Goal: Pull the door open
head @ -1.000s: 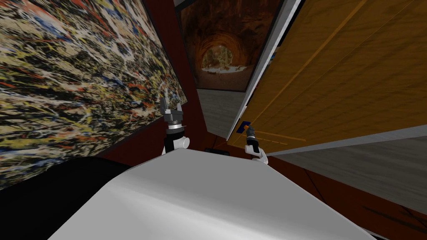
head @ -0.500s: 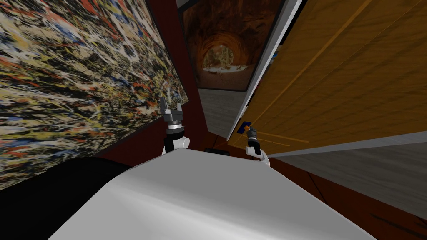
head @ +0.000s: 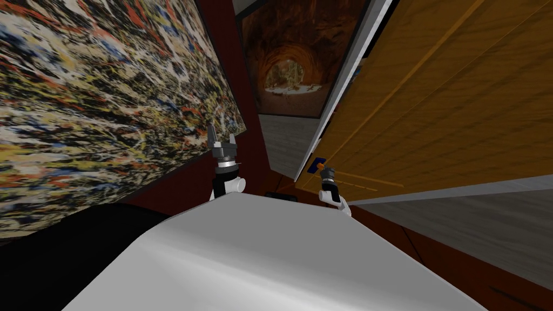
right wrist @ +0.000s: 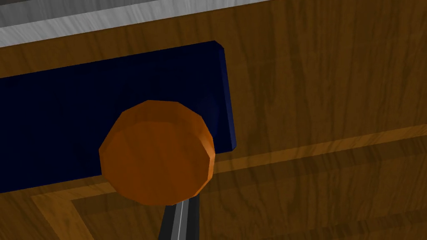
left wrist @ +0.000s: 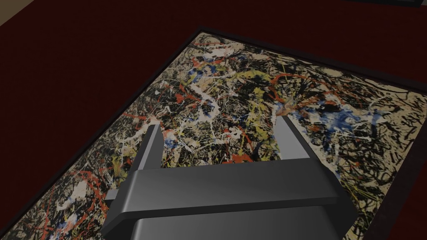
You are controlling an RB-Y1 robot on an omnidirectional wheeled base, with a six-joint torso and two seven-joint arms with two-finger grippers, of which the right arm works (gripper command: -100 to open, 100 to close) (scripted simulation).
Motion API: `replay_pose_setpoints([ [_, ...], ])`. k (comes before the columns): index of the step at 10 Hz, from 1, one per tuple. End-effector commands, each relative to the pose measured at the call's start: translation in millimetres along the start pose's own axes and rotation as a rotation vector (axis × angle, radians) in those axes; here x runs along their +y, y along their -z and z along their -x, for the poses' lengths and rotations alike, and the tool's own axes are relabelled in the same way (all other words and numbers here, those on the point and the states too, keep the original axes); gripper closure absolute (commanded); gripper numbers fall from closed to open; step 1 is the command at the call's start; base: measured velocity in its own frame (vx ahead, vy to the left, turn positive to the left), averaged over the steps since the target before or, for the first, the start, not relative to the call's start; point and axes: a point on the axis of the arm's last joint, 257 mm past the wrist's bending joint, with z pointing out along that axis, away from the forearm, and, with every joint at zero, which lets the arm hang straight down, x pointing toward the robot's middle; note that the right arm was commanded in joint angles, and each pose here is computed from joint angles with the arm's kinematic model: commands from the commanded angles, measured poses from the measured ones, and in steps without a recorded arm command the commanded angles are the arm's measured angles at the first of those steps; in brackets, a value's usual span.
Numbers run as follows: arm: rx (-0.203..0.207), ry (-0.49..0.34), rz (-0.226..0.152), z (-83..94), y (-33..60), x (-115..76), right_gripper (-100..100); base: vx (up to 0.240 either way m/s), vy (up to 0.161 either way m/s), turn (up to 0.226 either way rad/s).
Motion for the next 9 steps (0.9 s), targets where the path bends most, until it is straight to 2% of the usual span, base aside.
replay_pose_setpoints([
  [1, 0.0, -0.073, 0.001, -5.2, -0.5, -1.2, -100, -0.07, 0.017, 0.025],
  [4, -0.01, -0.236, 0.005, -9.2, -2.2, -1.3, -100, -0.09, 0.01, 0.038],
  [5, -0.01, -0.242, 0.005, -9.2, -2.2, -1.3, -100, -0.07, 0.038, 0.105],
  [7, -0.017, -0.367, 0.008, -12.5, -3.4, -1.7, -100, -0.063, 0.025, 0.046],
  [8, -0.017, -0.375, 0.008, -12.5, -3.4, -1.7, -100, -0.058, 0.01, 0.021],
  [9, -0.021, -0.446, 0.009, -14.3, -4.1, -2.0, -100, -0.047, 0.0, 0.044],
])
